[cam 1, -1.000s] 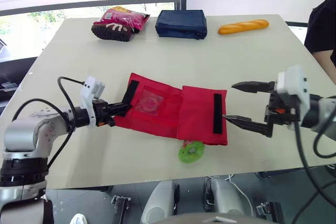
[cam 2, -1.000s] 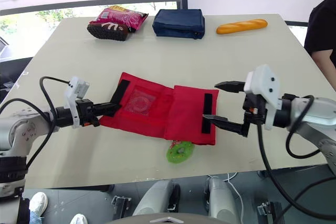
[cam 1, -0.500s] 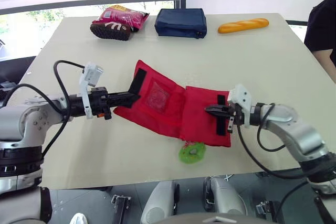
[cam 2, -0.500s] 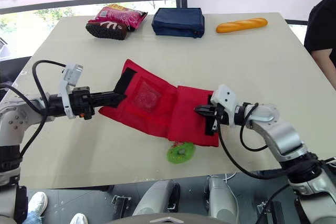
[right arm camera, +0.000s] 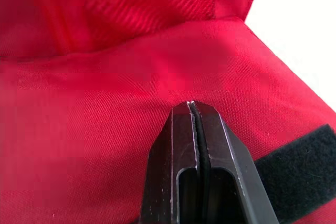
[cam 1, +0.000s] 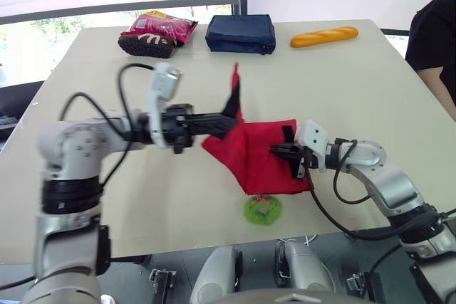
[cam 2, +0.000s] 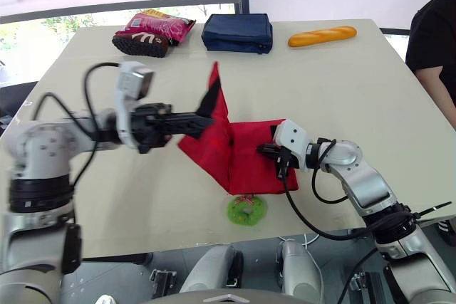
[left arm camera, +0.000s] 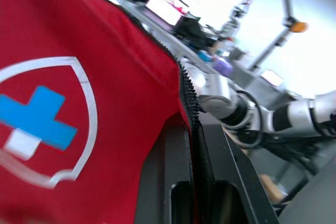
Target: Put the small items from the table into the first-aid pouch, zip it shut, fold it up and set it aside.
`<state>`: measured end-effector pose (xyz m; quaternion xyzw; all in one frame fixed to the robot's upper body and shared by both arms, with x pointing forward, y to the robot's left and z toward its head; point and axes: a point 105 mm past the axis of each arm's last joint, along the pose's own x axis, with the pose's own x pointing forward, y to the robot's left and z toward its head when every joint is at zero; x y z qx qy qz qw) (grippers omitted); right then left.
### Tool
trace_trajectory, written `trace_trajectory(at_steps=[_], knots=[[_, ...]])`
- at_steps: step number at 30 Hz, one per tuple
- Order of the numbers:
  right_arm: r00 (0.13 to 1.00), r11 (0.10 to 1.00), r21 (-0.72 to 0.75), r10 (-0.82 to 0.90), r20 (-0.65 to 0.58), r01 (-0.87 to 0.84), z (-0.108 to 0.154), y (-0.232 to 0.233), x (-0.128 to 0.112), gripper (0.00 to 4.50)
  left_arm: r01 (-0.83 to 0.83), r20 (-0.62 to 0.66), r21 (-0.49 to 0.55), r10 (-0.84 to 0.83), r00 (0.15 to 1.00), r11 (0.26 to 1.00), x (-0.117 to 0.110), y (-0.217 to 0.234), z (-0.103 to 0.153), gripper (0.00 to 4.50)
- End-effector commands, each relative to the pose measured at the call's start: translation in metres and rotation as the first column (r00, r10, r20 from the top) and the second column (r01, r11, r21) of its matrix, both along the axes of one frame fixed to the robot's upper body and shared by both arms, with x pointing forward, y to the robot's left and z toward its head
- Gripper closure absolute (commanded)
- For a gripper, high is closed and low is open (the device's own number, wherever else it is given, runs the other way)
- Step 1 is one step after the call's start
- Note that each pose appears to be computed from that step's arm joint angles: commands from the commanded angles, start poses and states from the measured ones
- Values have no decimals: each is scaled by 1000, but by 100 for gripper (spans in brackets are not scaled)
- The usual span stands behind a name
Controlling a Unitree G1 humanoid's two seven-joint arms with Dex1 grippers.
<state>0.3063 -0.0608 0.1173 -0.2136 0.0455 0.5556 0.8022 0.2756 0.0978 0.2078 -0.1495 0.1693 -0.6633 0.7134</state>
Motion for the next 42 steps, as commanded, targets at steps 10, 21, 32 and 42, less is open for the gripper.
trace_trajectory(at_steps=[10, 21, 32, 42], knots=[[992, 993, -12, -119, -50, 118, -11, -15, 3, 445, -14, 18, 26, 14, 1000, 1000, 25, -29, -29, 450], [984, 960, 224, -148, -96, 166, 51, -43, -37, 445, 4, -32, -43, -6, 999, 999, 25, -54, -38, 450], [923, 867, 330, -383, -33, 372, 100, -113, -65, 445, -12, -130, 114, 27, 991, 993, 23, -79, -80, 450], [914, 858, 332, -406, -30, 392, 113, -120, -85, 450, -28, -145, 85, 40, 989, 996, 23, -80, -92, 65]])
